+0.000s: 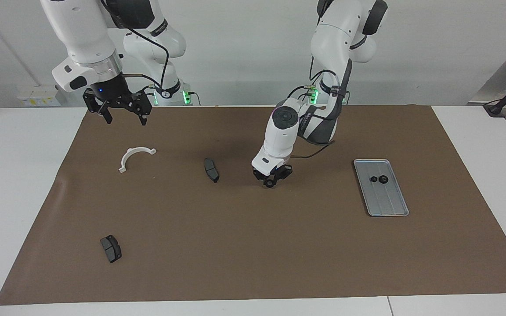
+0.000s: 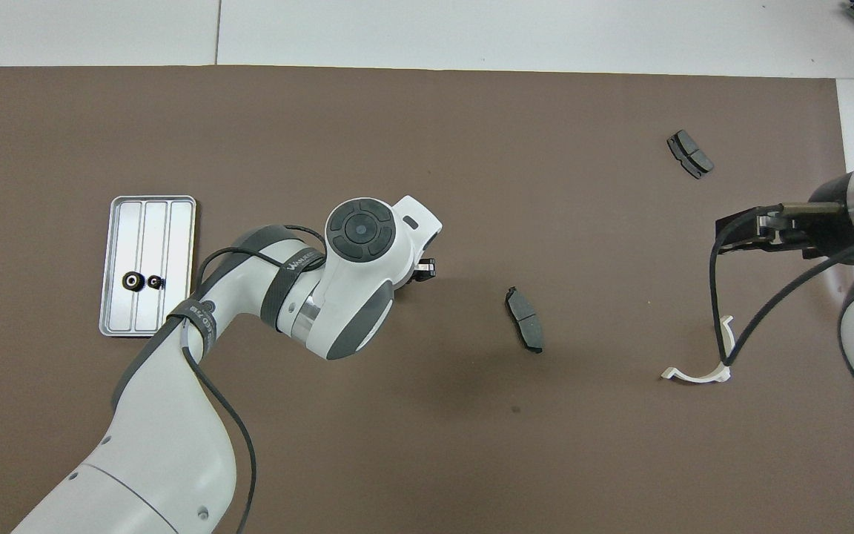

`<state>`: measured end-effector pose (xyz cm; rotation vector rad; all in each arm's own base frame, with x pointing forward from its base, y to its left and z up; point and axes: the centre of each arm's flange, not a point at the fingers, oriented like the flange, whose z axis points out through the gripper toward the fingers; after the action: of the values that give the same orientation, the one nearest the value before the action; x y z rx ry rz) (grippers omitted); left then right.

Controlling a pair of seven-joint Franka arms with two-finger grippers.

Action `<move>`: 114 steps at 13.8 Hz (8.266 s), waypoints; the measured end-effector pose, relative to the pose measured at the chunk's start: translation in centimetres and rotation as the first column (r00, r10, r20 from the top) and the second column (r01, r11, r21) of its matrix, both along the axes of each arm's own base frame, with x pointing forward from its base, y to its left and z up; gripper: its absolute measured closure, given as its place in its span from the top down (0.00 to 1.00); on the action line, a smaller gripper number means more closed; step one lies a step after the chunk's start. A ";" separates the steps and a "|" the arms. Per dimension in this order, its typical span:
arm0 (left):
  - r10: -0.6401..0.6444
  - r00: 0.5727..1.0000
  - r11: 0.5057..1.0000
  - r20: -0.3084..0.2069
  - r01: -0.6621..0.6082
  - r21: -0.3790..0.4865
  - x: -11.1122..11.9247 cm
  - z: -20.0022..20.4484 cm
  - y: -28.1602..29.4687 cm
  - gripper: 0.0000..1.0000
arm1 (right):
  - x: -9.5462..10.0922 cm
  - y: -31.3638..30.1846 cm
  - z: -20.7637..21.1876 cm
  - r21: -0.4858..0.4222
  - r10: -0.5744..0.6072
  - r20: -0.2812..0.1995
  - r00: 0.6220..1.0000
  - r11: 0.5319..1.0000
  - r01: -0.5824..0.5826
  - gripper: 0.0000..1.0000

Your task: Place bearing gear from tray to pile

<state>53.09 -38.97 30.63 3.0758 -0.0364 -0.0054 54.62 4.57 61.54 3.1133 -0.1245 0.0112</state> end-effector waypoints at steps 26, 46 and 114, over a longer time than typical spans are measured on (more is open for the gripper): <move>-0.008 0.991 0.998 -0.131 0.016 0.055 4.9 2.8 37.6 0.77 | 1.5 32.4 -23.7 0.046 -0.147 0.105 0.984 0.989 0.142 1.00; 0.260 0.963 0.964 -0.071 -0.255 0.073 3.2 -0.3 38.7 0.31 | 1.4 39.7 -32.5 0.031 -0.169 0.117 0.979 0.986 0.166 0.88; 0.056 0.994 0.997 -0.097 -0.052 0.050 4.2 -0.4 42.6 0.35 | 0.4 39.8 -31.0 0.083 -0.057 0.103 0.993 0.995 0.048 0.78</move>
<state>57.31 3.58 30.18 3.1182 0.0526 -0.1575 54.98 44.36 30.50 3.1882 -0.2148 0.1732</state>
